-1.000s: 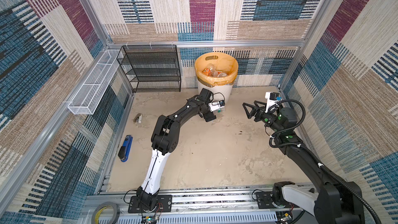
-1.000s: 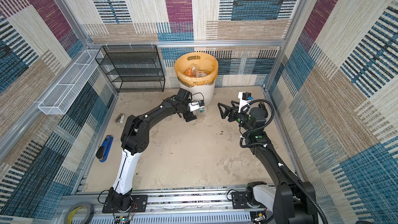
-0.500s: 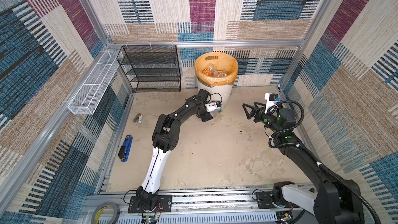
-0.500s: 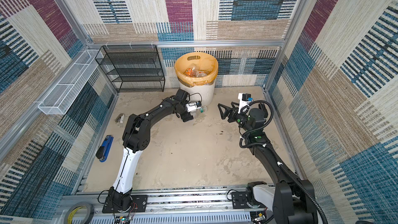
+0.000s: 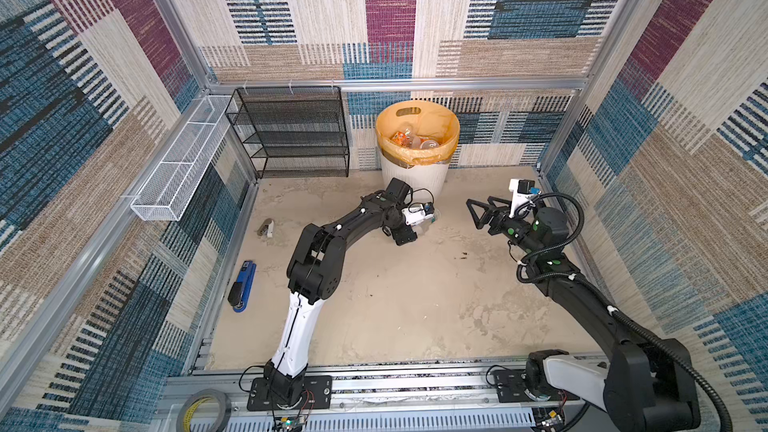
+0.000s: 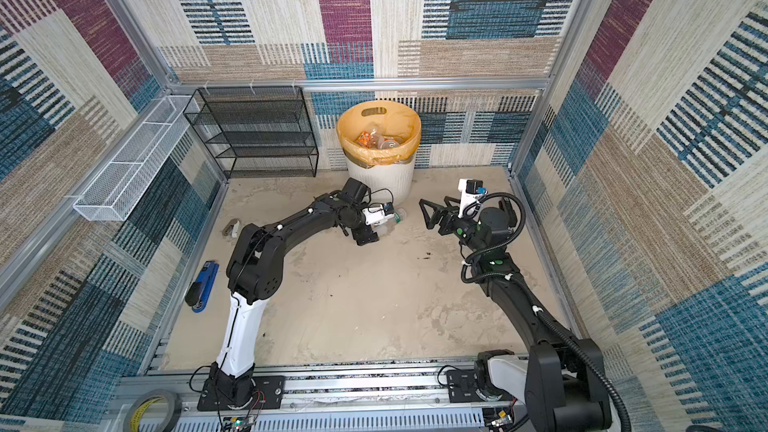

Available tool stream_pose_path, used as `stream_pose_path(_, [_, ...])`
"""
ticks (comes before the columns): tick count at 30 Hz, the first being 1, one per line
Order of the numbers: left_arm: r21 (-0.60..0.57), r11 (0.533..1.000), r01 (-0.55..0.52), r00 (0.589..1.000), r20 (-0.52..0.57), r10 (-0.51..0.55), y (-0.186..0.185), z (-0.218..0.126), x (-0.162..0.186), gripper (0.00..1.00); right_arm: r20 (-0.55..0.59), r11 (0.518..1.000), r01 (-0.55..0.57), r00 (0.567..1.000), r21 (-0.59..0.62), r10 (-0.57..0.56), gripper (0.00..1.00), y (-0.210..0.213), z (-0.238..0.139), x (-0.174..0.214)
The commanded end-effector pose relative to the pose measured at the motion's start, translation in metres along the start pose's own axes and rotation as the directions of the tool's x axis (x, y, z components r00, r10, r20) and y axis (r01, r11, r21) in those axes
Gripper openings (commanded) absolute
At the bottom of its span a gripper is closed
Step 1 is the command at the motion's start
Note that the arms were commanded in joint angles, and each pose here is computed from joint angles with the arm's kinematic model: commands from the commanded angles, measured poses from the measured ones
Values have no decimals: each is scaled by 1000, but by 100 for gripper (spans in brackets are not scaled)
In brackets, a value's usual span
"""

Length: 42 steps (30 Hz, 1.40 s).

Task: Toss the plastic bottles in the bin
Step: 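Lower the left gripper around the green-capped bottle and close it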

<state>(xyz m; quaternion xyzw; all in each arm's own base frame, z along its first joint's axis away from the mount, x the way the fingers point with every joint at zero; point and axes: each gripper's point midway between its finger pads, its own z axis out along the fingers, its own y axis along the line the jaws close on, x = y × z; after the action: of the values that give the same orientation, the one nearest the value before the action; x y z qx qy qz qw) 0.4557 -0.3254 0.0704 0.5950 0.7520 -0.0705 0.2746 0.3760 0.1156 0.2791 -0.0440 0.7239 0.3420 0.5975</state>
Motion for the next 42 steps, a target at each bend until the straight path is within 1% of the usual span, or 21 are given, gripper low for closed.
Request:
stream_pose_path(1, [-7, 998, 70, 997, 21, -69, 7, -1, -9, 90, 41, 1000, 15, 999, -28, -14, 99, 7, 0, -11])
stream_pose_path(7, [7, 993, 114, 993, 6, -114, 12, 12, -12, 92, 38, 1000, 11, 999, -18, -10, 99, 6, -3, -7])
stream_pose_path(12, [43, 992, 116, 993, 6, -116, 7, 19, -15, 91, 37, 1000, 3, 999, -10, -3, 99, 3, -5, -3])
stream_pose_path(18, [68, 990, 122, 993, -3, -122, 0, 22, -11, 81, 40, 1000, -3, 999, -7, 3, 99, 3, -6, -2])
stream_pose_path(22, [86, 988, 131, 991, 12, -132, -6, 18, -12, 74, 40, 1000, -6, 999, -2, 6, 99, 2, -6, -1])
stream_pose_path(26, [86, 985, 148, 988, 21, -150, -10, 9, -13, 69, 36, 1000, -11, 999, 4, 10, 99, 0, -7, 1])
stream_pose_path(32, [69, 982, 176, 977, 107, -182, -15, -13, -21, 64, 27, 1000, -15, 1000, 14, 15, 99, -3, -6, 5])
stream_pose_path(36, [87, 975, 207, 964, 153, -218, -22, -28, -26, 60, 24, 1000, -21, 999, 14, 21, 99, -3, -6, 6])
stream_pose_path(40, [84, 970, 227, 955, 177, -239, -31, -45, -26, 58, 20, 1000, -20, 1000, 15, 20, 99, -3, -6, 7])
stream_pose_path(42, [75, 968, 241, 947, 198, -251, -36, -59, -28, 58, 16, 1000, -22, 1000, 17, 21, 99, -4, -6, 8])
